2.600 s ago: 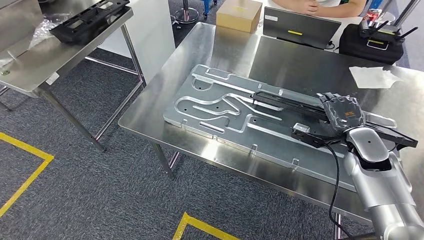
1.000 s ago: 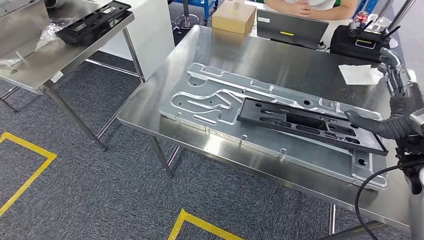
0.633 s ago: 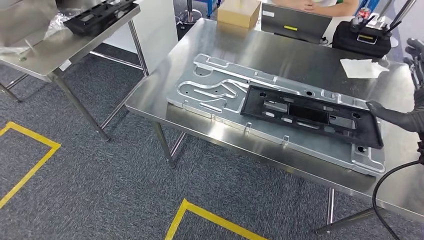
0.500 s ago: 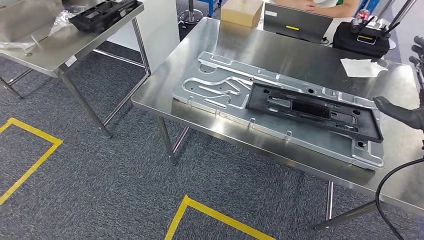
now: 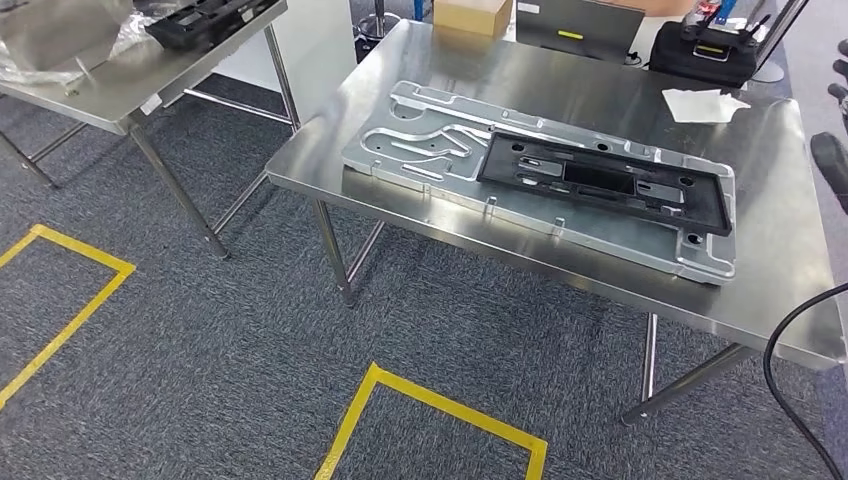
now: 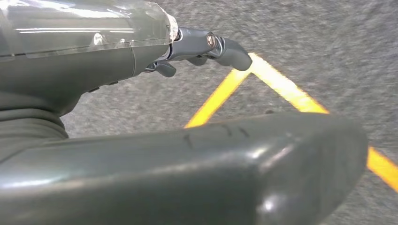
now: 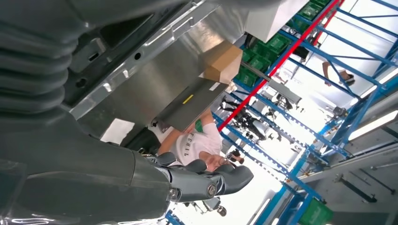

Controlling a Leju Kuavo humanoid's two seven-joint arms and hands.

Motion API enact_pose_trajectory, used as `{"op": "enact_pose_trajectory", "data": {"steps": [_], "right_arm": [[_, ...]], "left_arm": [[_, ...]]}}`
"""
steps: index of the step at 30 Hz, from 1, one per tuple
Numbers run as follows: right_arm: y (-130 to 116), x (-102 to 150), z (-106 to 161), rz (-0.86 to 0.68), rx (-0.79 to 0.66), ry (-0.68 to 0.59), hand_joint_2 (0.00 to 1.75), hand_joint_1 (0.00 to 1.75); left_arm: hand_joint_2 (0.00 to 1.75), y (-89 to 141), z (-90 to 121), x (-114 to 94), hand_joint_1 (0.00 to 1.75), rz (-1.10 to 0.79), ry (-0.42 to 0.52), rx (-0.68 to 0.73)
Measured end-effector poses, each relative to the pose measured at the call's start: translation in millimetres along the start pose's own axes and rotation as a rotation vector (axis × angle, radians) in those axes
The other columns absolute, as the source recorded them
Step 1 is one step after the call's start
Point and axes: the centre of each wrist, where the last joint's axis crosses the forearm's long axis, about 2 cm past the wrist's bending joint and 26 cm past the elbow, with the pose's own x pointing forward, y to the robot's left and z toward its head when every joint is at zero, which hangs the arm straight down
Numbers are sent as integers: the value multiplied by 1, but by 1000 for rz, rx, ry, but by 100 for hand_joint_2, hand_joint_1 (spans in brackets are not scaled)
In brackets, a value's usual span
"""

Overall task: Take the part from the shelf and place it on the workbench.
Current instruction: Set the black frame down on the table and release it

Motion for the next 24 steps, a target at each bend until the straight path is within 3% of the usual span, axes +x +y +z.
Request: {"op": "enact_pose_trajectory", "data": {"steps": [6, 17, 24], "right_arm": [[2, -3, -6, 69, 6, -6, 0, 0], [-22, 9, -24, 158, 59, 6, 0, 0], [-14, 5, -31, 178, 87, -2, 0, 0]], "left_arm": [[0, 0, 0, 0, 0, 5, -5, 2], [0, -1, 0, -1, 0, 28, -11, 10], [0, -6, 3, -2, 0, 42, -7, 14]]}}
